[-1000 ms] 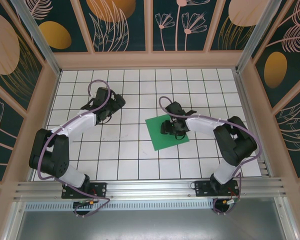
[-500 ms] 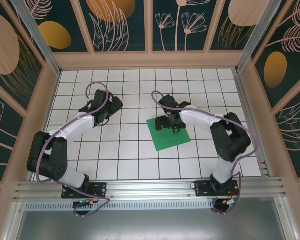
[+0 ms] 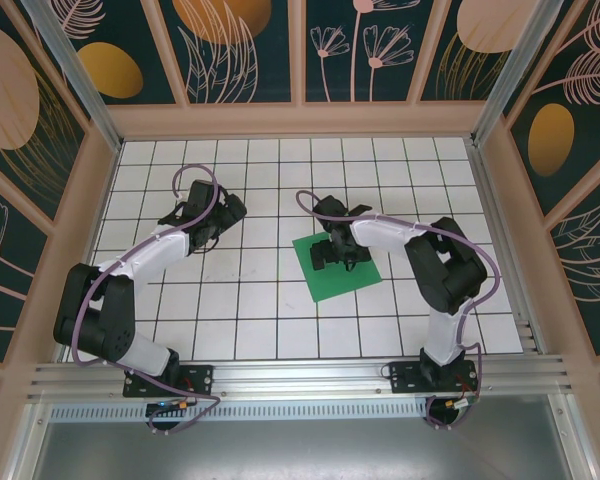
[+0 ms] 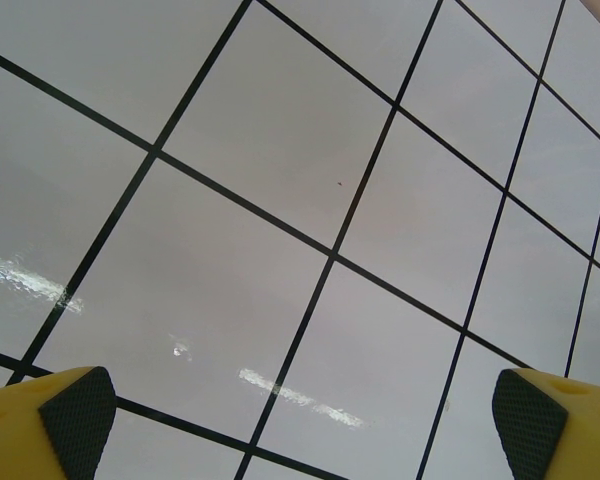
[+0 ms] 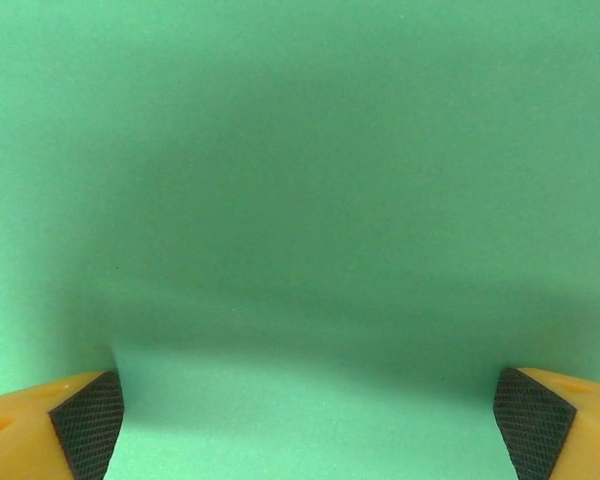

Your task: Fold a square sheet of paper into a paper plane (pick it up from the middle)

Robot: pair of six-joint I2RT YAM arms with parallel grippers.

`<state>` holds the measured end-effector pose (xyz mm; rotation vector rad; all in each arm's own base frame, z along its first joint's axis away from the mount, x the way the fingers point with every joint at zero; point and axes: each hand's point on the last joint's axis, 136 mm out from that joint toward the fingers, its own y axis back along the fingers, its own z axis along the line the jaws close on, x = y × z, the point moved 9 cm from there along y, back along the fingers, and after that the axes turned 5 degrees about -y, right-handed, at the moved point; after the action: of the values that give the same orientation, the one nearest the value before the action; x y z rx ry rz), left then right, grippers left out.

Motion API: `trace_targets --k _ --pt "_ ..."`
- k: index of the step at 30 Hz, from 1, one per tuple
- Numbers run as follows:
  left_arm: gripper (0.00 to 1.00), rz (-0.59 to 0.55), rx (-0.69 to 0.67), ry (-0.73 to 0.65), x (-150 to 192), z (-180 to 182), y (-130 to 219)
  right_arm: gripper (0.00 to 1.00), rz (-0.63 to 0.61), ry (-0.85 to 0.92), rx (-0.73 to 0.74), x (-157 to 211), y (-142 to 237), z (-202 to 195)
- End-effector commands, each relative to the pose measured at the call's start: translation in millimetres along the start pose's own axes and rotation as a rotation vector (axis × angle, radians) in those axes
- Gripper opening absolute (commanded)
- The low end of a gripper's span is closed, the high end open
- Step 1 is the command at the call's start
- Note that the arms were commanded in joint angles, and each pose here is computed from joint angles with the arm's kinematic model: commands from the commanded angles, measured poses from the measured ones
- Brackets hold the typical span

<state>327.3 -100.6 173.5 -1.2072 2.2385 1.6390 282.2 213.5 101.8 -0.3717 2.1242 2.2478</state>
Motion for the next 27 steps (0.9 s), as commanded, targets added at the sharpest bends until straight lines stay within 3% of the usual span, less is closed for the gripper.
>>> trace_targets --k 1,9,15,18,24,27 --pt "0.98 0.012 -0.016 -0.015 1.4 4.2 -0.9 0.97 0.110 0.018 0.056 19.9 -30.6 -8.7" --pt "0.99 0.021 -0.013 -0.013 1.8 3.6 -3.2 0.91 0.150 0.012 0.110 30.4 -46.4 -16.5" --pt "0.99 0.030 -0.013 -0.012 3.2 4.1 -4.2 0.84 0.113 -0.007 0.072 22.1 -35.7 -12.8" --pt "0.98 0.041 -0.003 -0.011 4.8 3.4 -4.6 0.75 0.060 -0.031 -0.052 11.1 -17.2 -2.0" --pt "0.99 0.085 0.060 -0.001 14.0 4.0 -6.0 0.44 -0.092 -0.111 -0.393 -11.1 32.0 17.8" --pt "0.97 0.093 0.113 0.013 18.3 3.5 -3.4 0.40 -0.182 -0.170 -0.636 -21.6 62.2 19.1"
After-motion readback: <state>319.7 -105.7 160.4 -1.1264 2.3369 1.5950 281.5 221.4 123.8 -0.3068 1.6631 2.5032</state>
